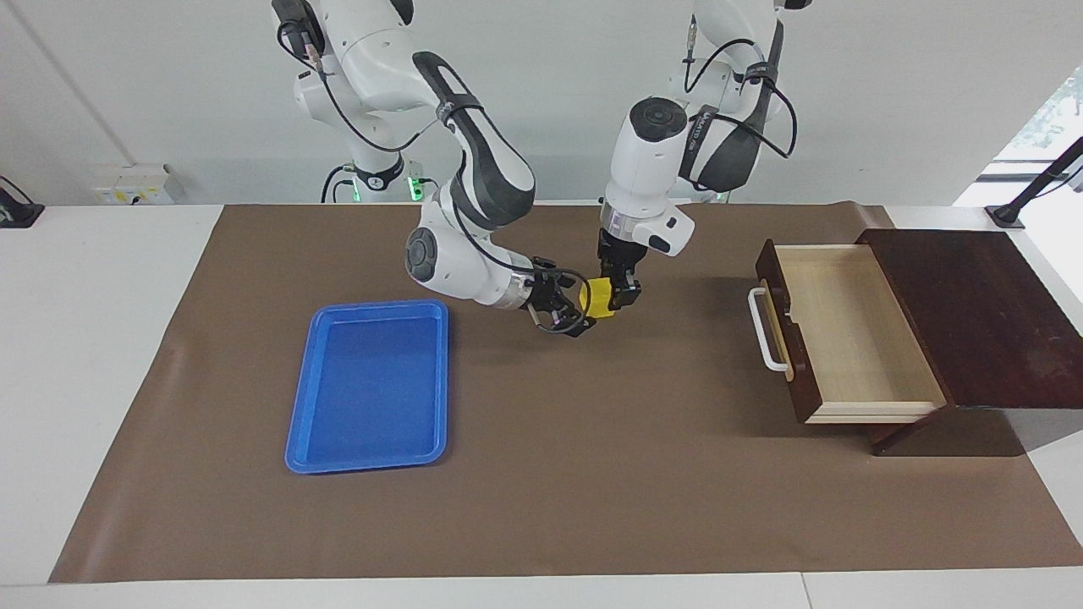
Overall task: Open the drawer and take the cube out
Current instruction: 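Grasp the yellow cube with the right gripper from the left gripper, then carry the cube with the right gripper while the left gripper shuts the drawer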
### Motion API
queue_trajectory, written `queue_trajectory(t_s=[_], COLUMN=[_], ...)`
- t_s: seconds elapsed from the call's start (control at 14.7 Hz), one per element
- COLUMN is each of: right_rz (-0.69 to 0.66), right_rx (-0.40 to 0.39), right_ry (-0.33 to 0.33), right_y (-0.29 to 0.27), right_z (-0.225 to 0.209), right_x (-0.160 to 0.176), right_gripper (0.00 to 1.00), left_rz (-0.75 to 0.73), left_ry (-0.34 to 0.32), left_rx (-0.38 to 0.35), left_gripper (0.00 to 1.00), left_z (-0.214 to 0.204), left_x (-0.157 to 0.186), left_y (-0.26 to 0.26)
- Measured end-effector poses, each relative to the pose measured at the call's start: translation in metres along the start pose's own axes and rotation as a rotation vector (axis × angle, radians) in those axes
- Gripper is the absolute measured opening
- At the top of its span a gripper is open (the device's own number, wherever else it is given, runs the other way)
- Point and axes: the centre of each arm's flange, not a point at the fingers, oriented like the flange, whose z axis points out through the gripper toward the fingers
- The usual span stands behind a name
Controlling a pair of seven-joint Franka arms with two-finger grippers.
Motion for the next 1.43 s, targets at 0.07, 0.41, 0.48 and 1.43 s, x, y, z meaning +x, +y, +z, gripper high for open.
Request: queue_trajectory(t_s=[0.07,0.41,0.48,1.43], right_rz=[0.004,0.008,0.009,0.047], right_rx=[0.002,0.001,0.001,0.037], right_ry=[-0.001,-0.003,-0.003,0.003], right_y=[-0.0009,-0.0023,-0.0023,-0.0092], right_z=[-0.0001,0.0022,0.0025,-0.0004], right_x=[-0.0024,-0.0092,-0.0089,-0.0108], right_gripper=[1.0,1.0,1.0,0.56], left_rz=[0.001,0.001,0.001,-0.001], left_ry=[0.0,0.0,0.0,0.02], left_rx=[0.0,-0.001,-0.001,-0.021], left_gripper=[0.55,0.55,0.55,0.69], left_z=[0.0,0.0,0.0,-0.0003], left_x=[-0.0012,-0.0017,-0.0017,0.0012], left_y=[-0.001,-0.0013,-0.0013,0.0013])
